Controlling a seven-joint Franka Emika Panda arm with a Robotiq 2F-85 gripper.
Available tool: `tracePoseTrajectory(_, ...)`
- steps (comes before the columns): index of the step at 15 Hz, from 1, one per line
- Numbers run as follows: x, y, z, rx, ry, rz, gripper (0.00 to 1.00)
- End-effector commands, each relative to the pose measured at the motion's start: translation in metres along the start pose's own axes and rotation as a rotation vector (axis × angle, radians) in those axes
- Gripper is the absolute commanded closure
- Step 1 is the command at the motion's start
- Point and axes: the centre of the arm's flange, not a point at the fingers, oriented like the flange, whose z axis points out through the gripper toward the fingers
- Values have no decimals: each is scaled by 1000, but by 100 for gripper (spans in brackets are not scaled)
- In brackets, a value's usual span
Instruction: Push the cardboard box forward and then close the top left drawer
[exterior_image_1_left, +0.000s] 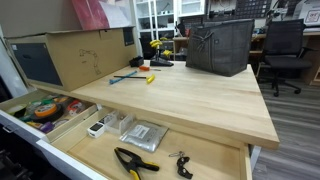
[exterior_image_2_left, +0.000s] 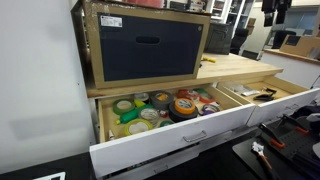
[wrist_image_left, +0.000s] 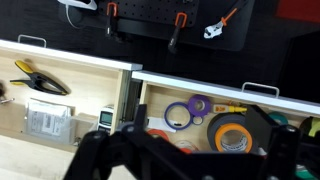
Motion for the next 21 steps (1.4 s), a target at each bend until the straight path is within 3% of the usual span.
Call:
tracePoseTrajectory(1, 0, 0, 0, 0, 0, 0, 0)
tracePoseTrajectory(17, -2, -1, 11, 9, -24, -41, 0)
tracePoseTrajectory(21, 2, 1, 17, -35, -34, -87, 0)
